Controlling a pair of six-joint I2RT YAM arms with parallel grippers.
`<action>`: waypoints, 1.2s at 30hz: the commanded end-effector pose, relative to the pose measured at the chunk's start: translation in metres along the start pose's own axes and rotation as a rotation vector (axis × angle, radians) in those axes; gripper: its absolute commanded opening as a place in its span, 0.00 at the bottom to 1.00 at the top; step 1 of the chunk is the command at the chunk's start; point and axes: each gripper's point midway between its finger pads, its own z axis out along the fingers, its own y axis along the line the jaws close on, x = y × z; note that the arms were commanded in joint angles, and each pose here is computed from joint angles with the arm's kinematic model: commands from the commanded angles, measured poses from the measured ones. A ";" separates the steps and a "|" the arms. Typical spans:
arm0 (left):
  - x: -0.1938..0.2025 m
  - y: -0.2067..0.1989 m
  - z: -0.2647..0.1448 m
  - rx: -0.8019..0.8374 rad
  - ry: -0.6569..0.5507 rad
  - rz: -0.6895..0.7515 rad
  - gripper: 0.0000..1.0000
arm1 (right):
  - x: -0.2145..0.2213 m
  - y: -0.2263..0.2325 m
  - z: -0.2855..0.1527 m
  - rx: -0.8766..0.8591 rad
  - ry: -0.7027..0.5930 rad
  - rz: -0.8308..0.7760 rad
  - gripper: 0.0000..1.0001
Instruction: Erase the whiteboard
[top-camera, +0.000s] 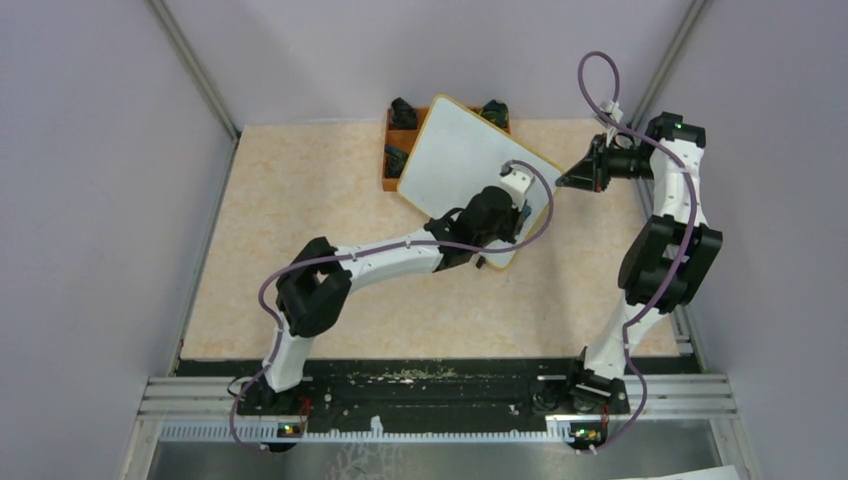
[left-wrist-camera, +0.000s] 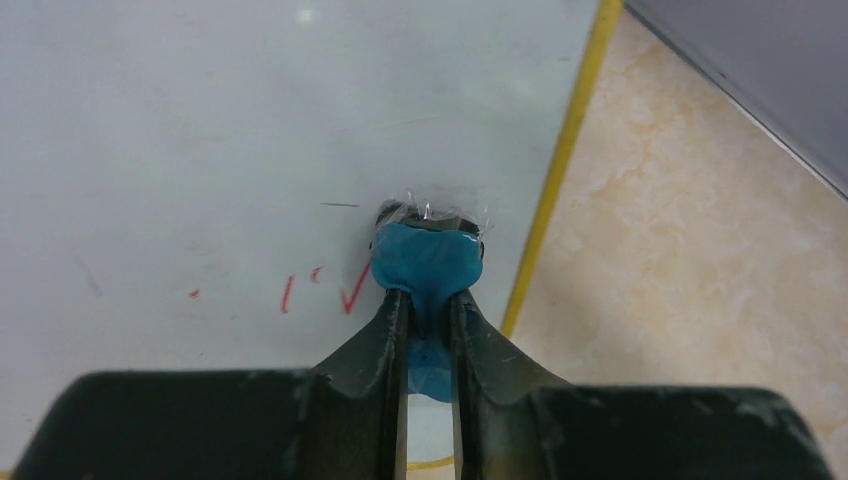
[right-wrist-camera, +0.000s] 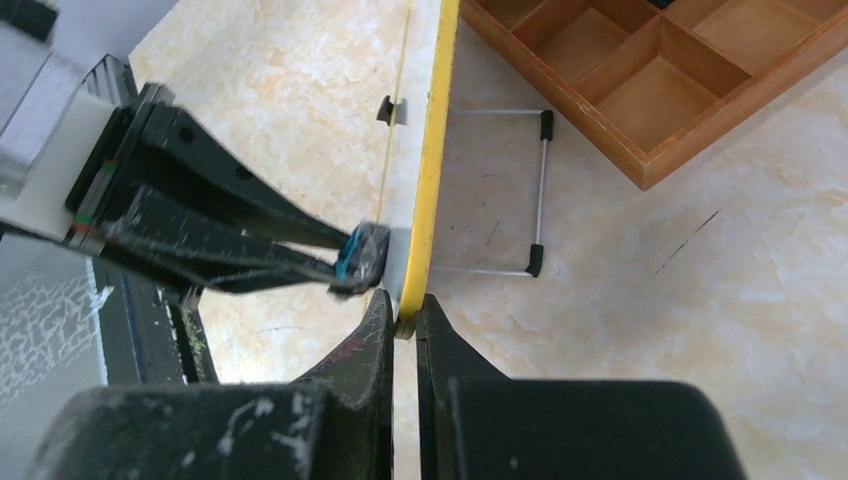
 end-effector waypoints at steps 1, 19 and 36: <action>-0.001 0.061 -0.005 -0.129 0.013 -0.020 0.00 | 0.021 0.021 0.012 -0.041 0.105 0.019 0.00; -0.011 0.005 0.009 -0.013 0.003 0.013 0.00 | 0.020 0.022 0.012 -0.039 0.109 0.019 0.00; -0.002 -0.001 0.010 -0.048 0.024 0.062 0.00 | 0.019 0.023 0.011 -0.035 0.110 0.014 0.00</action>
